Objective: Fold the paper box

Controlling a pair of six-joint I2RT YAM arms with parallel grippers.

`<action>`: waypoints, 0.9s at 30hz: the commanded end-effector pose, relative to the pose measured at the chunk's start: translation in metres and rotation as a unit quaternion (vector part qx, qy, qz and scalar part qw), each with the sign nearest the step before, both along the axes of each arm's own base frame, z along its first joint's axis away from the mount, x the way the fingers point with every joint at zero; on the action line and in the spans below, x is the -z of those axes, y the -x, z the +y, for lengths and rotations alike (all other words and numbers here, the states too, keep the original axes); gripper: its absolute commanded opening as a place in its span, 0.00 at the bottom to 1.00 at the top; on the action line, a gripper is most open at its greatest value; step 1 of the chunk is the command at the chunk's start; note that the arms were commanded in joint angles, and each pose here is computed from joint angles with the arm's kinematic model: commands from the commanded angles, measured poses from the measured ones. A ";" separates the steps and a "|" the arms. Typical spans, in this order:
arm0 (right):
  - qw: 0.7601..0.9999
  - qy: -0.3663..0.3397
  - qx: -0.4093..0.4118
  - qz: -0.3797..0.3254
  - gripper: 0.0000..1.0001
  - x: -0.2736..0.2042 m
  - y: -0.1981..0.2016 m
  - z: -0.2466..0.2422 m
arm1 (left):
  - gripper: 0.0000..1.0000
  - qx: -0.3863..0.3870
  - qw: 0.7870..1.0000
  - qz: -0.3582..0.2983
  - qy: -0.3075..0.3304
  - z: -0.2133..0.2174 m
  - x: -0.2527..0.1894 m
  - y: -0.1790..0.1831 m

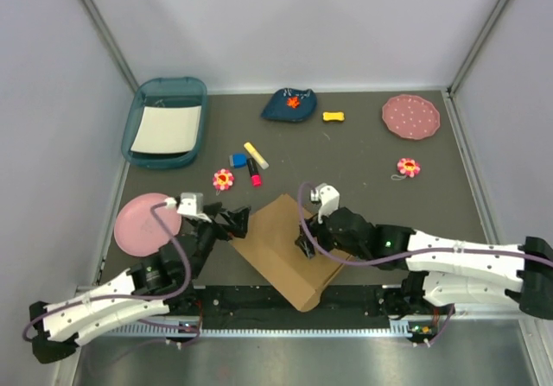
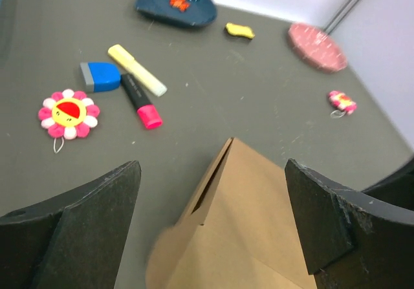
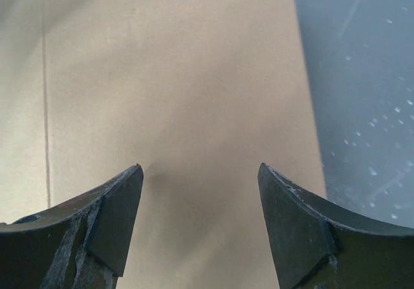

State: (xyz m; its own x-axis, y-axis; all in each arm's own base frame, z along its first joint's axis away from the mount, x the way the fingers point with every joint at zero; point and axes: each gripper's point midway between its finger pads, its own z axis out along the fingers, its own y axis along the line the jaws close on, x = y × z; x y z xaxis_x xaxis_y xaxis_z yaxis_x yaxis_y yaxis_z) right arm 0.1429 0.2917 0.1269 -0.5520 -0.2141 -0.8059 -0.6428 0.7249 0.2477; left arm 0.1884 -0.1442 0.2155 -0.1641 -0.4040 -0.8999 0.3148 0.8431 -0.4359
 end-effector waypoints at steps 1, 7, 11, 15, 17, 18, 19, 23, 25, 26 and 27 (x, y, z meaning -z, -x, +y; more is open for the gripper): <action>0.995 -0.030 0.092 -0.015 0.73 -0.033 -0.009 -0.036 | 0.99 -0.028 1.000 0.006 -0.013 -0.017 0.008 -0.017; 0.968 -0.088 0.231 0.031 0.74 -0.065 -0.006 -0.096 | 0.99 -0.045 0.997 0.032 -0.049 -0.026 0.016 -0.035; 0.963 -0.049 0.239 0.114 0.70 -0.032 0.020 -0.112 | 0.99 -0.060 0.995 0.069 -0.028 -0.013 0.026 -0.056; 0.949 -0.005 0.264 0.172 0.53 0.014 0.041 -0.126 | 0.99 -0.062 0.994 0.090 -0.015 -0.005 0.037 -0.066; 0.945 -0.001 0.274 0.180 0.43 0.024 0.043 -0.130 | 0.99 -0.063 0.994 0.085 -0.015 -0.003 0.036 -0.066; 0.940 0.000 0.285 0.186 0.38 0.031 0.045 -0.134 | 0.99 -0.062 0.994 0.085 -0.017 -0.003 0.038 -0.065; 0.939 0.000 0.289 0.188 0.33 0.034 0.045 -0.136 | 0.99 -0.063 0.994 0.082 -0.018 -0.002 0.037 -0.065; 0.933 0.001 0.302 0.197 0.06 0.044 0.047 -0.140 | 0.99 -0.067 0.994 0.087 -0.026 0.000 0.043 -0.065; 0.932 0.003 0.301 0.202 0.00 0.052 0.048 -0.136 | 0.99 -0.060 0.994 0.091 -0.028 -0.002 0.049 -0.064; 0.933 0.004 0.294 0.208 0.00 0.055 0.050 -0.132 | 0.99 -0.058 0.994 0.093 -0.026 -0.003 0.051 -0.064; 0.934 0.006 0.290 0.210 0.00 0.060 0.050 -0.130 | 0.99 -0.053 0.994 0.096 -0.027 -0.005 0.054 -0.063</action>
State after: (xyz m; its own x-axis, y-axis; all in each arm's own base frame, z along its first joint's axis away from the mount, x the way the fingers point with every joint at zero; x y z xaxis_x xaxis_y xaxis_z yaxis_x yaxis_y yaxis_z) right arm 0.0966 0.1490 0.0749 -0.8294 0.1918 -0.5248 0.0013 0.9399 0.3414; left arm 0.2494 -0.1405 0.1554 -0.3086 -0.3415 -0.8878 0.1024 0.9160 -0.3880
